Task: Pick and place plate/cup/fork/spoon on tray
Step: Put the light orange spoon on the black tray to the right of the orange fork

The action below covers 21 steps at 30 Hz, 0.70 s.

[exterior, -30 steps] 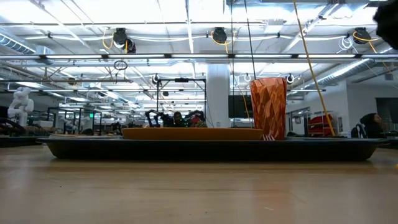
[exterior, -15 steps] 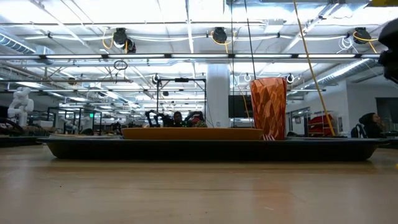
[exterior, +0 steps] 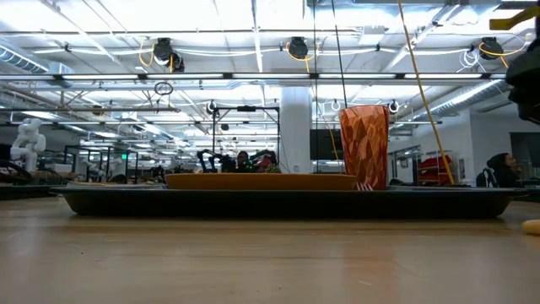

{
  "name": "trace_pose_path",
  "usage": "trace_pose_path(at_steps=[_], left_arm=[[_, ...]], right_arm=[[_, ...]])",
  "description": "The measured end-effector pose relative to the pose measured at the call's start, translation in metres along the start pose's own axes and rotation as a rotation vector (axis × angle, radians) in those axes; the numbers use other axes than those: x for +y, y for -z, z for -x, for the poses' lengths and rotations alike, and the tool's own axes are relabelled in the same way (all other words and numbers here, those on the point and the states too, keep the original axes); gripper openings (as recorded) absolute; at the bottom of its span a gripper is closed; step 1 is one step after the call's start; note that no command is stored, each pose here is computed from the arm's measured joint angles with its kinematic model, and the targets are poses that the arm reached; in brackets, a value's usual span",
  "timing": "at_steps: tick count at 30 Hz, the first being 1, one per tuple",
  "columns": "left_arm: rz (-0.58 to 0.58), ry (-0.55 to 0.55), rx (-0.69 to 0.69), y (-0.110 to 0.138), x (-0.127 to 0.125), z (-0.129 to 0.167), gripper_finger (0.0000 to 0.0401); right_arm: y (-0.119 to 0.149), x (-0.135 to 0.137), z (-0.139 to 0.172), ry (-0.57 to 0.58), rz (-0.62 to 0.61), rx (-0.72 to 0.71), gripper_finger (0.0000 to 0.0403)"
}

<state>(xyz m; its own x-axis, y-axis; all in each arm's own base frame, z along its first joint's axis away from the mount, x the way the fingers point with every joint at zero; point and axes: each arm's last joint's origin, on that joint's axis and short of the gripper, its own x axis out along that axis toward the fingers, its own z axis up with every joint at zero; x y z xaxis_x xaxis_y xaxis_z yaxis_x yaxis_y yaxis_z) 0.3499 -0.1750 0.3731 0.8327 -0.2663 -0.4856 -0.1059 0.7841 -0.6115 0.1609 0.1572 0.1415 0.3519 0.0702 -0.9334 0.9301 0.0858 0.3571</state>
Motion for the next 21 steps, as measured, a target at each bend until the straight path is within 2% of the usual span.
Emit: trace_pose_path(at_steps=[8,17,21], left_arm=[[-0.047,0.075,0.005,-0.001,-0.006,0.001,0.0211],[-0.09,0.077,0.001,-0.001,-0.006,0.001,0.0211],[-0.107,0.085,0.009,-0.001,-0.007,0.001,0.0211]], right_arm=[[-0.009,0.01,-0.003,-0.003,-0.067,0.021,0.01],[-0.011,0.015,0.004,-0.042,-0.109,0.061,0.01],[-0.015,0.012,0.01,-0.036,-0.106,0.03,0.01]])
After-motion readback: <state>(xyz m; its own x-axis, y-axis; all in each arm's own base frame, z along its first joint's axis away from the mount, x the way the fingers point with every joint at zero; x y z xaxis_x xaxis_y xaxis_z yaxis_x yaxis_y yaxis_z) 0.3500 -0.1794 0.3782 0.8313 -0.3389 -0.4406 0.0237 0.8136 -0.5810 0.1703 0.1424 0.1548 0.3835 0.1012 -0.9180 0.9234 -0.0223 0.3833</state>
